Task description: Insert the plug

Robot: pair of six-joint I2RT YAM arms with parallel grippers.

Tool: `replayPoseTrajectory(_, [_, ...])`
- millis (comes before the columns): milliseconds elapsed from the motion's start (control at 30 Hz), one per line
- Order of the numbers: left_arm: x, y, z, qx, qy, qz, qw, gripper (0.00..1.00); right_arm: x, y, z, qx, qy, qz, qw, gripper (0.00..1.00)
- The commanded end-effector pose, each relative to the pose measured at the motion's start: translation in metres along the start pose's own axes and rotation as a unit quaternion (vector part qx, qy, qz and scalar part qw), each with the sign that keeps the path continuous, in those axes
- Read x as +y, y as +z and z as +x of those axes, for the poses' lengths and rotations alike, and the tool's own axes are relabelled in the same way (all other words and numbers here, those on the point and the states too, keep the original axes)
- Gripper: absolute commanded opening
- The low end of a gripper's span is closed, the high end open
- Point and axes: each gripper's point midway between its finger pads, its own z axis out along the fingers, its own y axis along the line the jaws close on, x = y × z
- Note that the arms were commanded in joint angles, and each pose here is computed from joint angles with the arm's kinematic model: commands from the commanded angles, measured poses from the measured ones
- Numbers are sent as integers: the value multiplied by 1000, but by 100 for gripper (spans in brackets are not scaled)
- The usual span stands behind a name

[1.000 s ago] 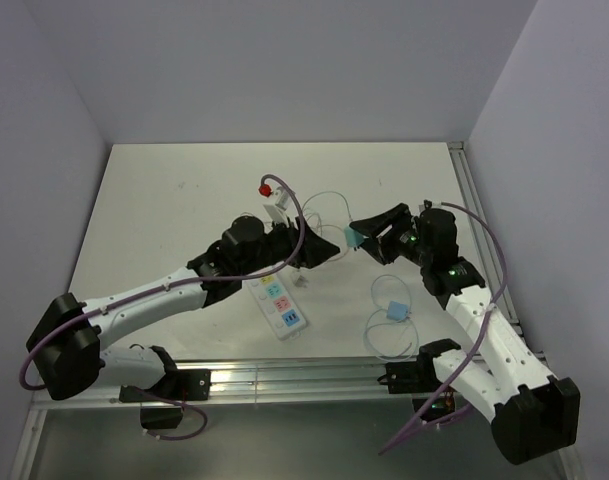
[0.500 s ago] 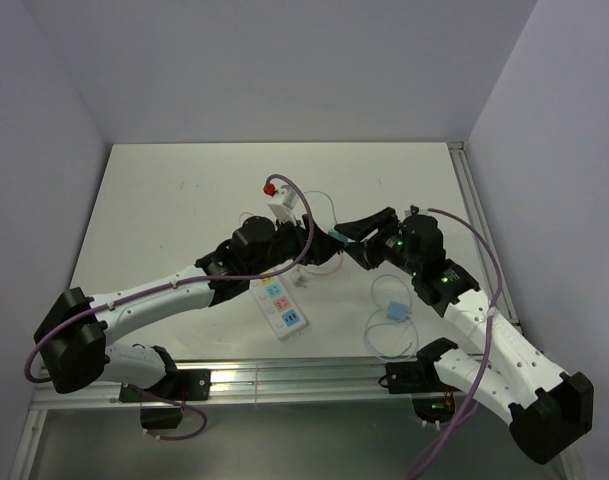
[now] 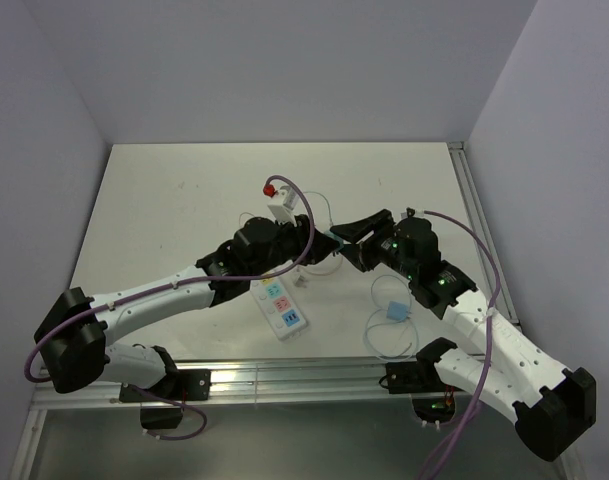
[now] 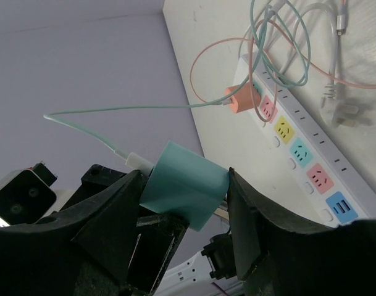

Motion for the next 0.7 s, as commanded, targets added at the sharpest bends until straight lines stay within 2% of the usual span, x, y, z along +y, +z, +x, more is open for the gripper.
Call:
replayPoseTrajectory(0, [-9,2,-11,-14,5,9,1000,23,45,-14,5,6,-6,-74,997,15])
replayPoseTrajectory(67, [-8,0,-12,-14,8,4,1000,6,47,-15,6,8,-17,-76,997,24])
replayPoseTrajectory(100, [-6,-1,-12,-15,8,-1,1000,0,49,-17,6,8,-27,-79,996,29])
replayPoseTrajectory(133, [-4,-4,-14,-17,9,-7,1000,0,51,-17,6,7,-34,-82,996,44])
replayPoseTrajectory(200, [-1,-8,-11,-15,15,-8,1000,0,50,-19,6,6,-50,-78,996,62])
replayPoseTrajectory(233, [-5,-14,-15,-21,17,0,1000,0,53,-21,8,10,-75,-82,994,76])
replayPoseTrajectory(267, [-2,-18,-11,-16,20,3,1000,0,48,-21,9,15,-86,-68,994,80])
replayPoseTrajectory(333, [-4,-28,-18,-26,23,13,999,0,50,-24,18,39,-136,-75,987,82])
replayPoseTrajectory(467, [4,-46,-21,-10,30,32,999,0,48,-30,33,88,-243,-83,962,82])
replayPoseTrajectory(567, [3,-60,-23,0,45,55,997,0,42,-37,37,110,-338,-82,931,80])
replayPoseTrajectory(600, [4,-65,-20,16,47,63,997,0,42,-40,38,114,-383,-94,912,79])
replayPoseTrajectory(667, [1,-71,-20,23,57,77,995,0,44,-50,45,134,-423,-112,889,73])
